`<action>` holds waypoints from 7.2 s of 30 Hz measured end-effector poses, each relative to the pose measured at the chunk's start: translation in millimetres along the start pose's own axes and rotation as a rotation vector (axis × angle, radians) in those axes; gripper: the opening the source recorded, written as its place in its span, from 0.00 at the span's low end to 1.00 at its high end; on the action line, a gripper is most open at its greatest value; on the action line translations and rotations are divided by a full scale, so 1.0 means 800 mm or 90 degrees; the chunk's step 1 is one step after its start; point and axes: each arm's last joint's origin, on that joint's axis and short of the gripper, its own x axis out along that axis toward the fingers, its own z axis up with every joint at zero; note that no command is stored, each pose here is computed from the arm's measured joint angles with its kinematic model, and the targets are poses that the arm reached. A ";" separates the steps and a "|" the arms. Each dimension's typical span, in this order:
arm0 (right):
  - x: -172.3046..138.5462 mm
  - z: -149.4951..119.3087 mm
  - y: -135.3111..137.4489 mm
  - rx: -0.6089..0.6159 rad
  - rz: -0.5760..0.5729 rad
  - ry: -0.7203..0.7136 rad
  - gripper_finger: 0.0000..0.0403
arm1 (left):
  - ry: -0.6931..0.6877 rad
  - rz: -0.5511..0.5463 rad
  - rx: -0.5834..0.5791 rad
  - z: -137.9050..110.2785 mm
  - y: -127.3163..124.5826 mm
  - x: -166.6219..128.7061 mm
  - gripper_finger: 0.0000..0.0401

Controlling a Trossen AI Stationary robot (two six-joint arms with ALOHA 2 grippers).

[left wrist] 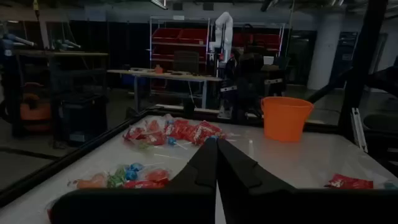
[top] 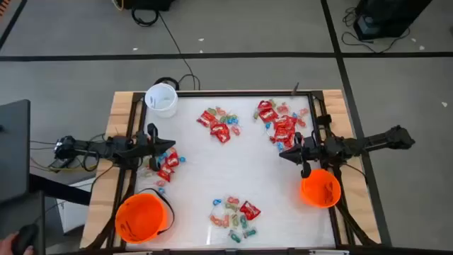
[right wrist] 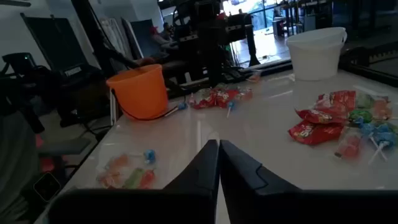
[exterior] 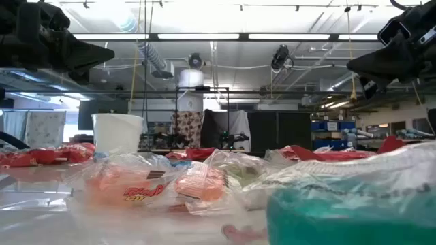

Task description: Sort candy by brand, put in halloween buckets

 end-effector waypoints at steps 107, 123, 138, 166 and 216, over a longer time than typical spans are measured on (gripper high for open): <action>0.134 0.045 -0.053 -0.187 -0.285 0.008 0.39 | 0.779 0.246 -0.132 -0.025 -0.030 0.074 0.37; 0.134 0.053 -0.055 -0.285 -0.281 -0.012 0.38 | 0.834 0.295 -0.120 -0.043 -0.035 0.090 0.13; 0.136 0.051 -0.068 -0.281 -0.267 -0.003 0.38 | 0.728 0.460 -0.053 0.081 0.016 0.150 0.01; 0.139 0.042 -0.071 -0.275 -0.189 0.028 0.38 | 0.741 0.689 -0.121 0.123 0.208 0.141 0.40; 0.139 0.039 -0.074 -0.278 -0.157 0.046 0.38 | 0.727 0.371 -0.134 -0.017 0.168 0.284 0.02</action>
